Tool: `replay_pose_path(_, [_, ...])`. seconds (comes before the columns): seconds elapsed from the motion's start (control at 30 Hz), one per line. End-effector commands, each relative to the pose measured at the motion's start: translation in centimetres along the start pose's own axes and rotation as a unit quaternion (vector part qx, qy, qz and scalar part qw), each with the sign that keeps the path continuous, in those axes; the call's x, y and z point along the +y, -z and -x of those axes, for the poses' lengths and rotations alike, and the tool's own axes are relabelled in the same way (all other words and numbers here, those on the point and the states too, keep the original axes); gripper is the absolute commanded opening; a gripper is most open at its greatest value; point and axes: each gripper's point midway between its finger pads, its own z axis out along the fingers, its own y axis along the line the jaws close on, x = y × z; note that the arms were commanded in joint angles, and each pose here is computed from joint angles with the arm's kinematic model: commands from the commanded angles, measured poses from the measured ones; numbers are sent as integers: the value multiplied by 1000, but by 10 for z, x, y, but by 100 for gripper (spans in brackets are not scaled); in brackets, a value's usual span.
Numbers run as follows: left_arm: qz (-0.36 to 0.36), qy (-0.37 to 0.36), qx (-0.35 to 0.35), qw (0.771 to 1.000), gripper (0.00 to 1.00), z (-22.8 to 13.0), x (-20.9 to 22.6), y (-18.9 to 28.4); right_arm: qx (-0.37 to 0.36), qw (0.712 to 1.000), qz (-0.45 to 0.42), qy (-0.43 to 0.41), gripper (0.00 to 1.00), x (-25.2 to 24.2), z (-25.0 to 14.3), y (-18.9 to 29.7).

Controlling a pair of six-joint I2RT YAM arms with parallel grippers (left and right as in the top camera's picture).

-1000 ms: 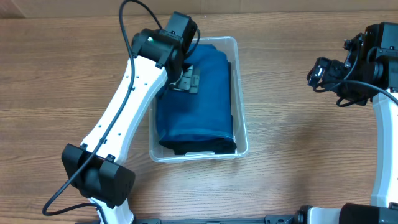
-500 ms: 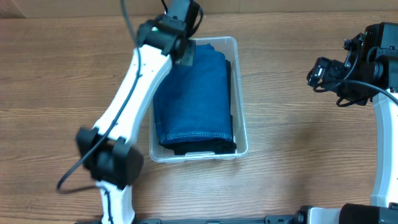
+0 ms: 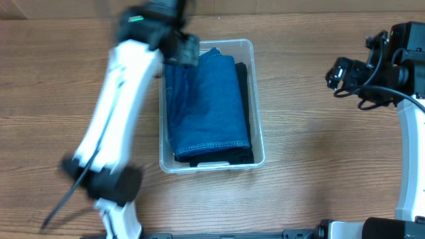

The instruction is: Pack container

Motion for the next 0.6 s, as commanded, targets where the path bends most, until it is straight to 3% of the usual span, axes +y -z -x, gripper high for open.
replay_pose_path(0.0, [57,60,-104,991,100,15,75,95,-50,989,55,128,100,57,15,0])
replay_pose_path(0.13, [102,130,-91,982,100,9,135,95,-133,972,82,178,100,104,44,6])
replay_pose_path(0.23, [120,147,-60,980,100,-7,161,96,-121,973,89,178,100,106,36,9])
replay_pose_path(0.37, [125,154,-53,979,100,-39,161,134,-152,977,80,128,100,98,26,53])
replay_pose_path(0.47, [109,149,-106,977,100,-58,149,184,-198,970,72,126,100,87,6,96])
replay_pose_path(0.57, [94,141,-153,974,100,-105,140,224,-210,966,75,127,100,73,-32,103])
